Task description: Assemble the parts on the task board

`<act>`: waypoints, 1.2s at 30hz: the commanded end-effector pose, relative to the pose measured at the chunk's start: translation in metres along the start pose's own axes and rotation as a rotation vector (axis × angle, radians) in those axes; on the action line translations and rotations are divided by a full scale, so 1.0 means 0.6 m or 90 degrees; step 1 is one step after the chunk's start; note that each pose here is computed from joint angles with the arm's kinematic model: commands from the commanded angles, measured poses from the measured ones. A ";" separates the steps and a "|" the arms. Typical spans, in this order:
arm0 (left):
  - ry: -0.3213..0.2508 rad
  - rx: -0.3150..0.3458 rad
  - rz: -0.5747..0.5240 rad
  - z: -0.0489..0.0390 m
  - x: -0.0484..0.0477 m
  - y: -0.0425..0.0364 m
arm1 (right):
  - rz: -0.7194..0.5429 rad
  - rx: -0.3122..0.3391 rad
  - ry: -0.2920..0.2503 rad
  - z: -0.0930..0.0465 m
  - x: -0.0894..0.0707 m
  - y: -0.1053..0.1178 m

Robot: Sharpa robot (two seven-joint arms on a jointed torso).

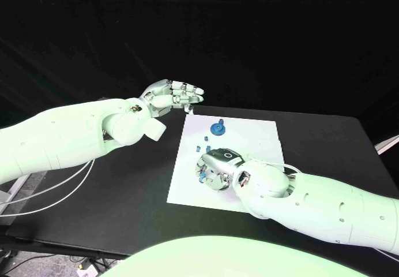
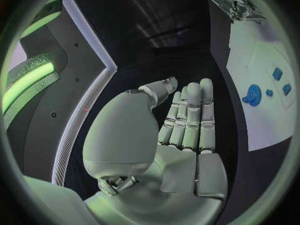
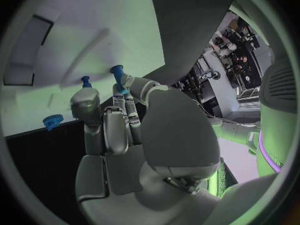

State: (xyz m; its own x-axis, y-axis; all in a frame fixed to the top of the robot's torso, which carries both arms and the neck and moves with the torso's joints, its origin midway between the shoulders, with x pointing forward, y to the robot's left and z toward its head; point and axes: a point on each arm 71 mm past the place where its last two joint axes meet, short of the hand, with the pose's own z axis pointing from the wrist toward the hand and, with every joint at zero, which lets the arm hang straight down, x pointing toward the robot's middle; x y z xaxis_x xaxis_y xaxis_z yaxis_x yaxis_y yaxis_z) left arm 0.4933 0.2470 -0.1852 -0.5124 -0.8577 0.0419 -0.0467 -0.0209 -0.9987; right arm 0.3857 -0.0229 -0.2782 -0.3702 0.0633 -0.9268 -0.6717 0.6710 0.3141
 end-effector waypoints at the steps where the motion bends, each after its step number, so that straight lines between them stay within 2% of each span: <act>1: 0.004 0.001 -0.002 0.001 0.002 -0.001 | -0.004 0.000 0.011 -0.001 0.008 0.000; 18: 0.003 -0.002 -0.002 -0.001 0.000 -0.001 | 0.002 0.003 -0.014 -0.010 0.004 -0.008; 25: 0.006 -0.003 -0.002 -0.002 -0.001 0.000 | 0.002 0.004 -0.029 -0.026 -0.005 -0.012; 28: 0.005 -0.003 -0.002 -0.002 -0.001 0.000 | 0.004 0.005 -0.039 -0.035 -0.013 -0.016; 31: 0.005 -0.003 -0.002 -0.002 -0.002 0.000 | 0.019 0.018 -0.060 -0.053 -0.034 -0.031; 36: 0.004 -0.004 -0.002 -0.003 -0.003 0.000 | 0.098 0.082 -0.087 -0.088 -0.075 -0.082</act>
State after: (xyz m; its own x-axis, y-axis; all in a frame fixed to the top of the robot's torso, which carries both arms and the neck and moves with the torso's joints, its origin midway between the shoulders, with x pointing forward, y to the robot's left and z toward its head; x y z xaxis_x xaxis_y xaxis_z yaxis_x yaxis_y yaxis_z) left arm 0.4930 0.2501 -0.1858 -0.5145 -0.8564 0.0427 -0.0541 -0.0173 -0.9984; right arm 0.4008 -0.0955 -0.2432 -0.3526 0.2407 -0.9043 -0.5431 0.7343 0.4073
